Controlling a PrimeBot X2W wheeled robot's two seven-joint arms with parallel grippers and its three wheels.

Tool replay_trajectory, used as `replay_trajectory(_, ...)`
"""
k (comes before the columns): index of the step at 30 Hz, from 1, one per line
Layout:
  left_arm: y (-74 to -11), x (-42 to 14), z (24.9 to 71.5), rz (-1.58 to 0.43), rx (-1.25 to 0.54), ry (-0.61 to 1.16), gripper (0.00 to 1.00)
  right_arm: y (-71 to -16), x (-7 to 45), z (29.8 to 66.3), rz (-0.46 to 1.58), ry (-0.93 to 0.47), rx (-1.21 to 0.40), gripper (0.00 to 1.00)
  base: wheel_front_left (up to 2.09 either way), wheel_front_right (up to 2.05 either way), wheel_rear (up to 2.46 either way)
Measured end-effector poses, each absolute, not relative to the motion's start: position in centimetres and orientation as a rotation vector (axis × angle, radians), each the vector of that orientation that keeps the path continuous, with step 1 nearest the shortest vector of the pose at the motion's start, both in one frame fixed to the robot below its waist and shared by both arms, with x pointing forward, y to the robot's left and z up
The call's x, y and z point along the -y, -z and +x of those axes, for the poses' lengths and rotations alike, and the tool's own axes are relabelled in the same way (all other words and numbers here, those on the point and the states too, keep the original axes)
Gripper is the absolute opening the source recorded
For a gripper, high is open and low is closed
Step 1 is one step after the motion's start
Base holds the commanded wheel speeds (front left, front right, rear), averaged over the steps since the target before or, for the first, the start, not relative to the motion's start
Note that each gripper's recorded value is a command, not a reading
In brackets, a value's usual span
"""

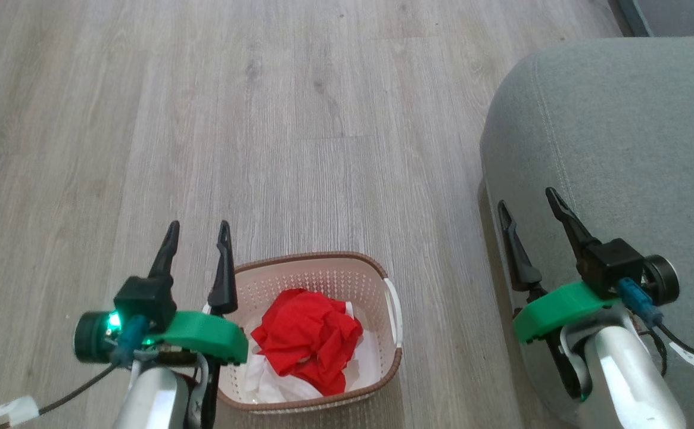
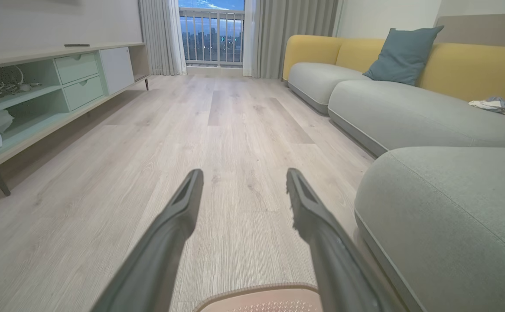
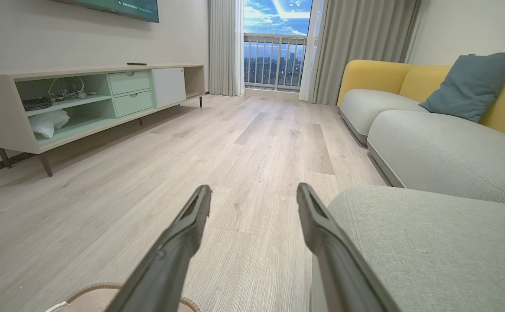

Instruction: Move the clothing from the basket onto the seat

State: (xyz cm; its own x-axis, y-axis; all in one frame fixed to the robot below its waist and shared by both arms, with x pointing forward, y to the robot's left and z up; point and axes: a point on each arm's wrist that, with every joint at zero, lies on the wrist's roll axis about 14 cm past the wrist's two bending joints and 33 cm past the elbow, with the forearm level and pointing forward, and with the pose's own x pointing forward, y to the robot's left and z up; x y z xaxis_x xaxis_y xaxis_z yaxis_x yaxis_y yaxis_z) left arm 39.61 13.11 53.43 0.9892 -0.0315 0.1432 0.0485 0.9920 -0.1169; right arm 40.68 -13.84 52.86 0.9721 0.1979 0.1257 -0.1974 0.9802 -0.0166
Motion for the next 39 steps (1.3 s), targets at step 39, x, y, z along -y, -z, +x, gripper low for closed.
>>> replay_trajectory(39,-18.5,-4.8,45.6,0.186,-0.710,0.501,1.00,-38.0,14.9,49.9,-0.138,-0.228,-0.115,1.00,0.00,0.00,0.00)
